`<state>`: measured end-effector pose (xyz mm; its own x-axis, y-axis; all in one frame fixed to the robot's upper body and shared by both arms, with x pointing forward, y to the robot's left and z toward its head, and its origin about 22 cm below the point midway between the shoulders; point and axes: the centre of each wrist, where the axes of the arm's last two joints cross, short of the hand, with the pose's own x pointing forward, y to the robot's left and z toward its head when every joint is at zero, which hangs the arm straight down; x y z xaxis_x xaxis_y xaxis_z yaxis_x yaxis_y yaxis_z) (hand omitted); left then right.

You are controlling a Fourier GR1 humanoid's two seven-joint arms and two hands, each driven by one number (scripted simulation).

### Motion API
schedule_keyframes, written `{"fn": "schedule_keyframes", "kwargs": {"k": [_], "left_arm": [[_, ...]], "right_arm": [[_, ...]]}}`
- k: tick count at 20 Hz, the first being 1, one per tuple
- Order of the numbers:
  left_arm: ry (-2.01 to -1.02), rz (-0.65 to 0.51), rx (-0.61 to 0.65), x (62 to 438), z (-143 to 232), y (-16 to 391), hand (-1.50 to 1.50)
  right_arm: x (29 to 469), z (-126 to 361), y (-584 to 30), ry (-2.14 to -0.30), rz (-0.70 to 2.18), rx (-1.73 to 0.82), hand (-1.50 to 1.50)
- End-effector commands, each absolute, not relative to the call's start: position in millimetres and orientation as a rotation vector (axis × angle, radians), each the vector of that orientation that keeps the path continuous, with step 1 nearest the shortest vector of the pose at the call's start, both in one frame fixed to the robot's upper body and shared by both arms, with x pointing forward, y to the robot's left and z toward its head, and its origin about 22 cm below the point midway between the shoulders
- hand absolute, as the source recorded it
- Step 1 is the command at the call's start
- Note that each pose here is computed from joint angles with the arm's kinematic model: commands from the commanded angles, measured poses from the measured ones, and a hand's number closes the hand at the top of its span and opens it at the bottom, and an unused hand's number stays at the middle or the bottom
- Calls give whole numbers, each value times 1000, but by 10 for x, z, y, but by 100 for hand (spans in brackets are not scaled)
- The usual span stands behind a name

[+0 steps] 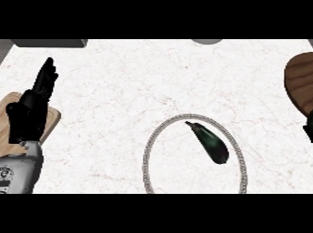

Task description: Pick the squash from the placemat and place it in the bowl

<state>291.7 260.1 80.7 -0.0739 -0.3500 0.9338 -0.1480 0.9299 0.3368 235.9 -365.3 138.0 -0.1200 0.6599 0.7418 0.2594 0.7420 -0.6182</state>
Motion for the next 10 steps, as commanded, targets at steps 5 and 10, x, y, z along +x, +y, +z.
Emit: {"fn": "schedule_keyframes", "kwargs": {"k": [5,10], "left_arm": [[-1662,-186,385,2926,852,2591,0],[-1671,-185,355,2860,810,2492,0]], "right_arm": [[2937,1298,-4390,-1708,358,-931,150],[3052,1044,-4667,-1619,440,-1165,150]]}}
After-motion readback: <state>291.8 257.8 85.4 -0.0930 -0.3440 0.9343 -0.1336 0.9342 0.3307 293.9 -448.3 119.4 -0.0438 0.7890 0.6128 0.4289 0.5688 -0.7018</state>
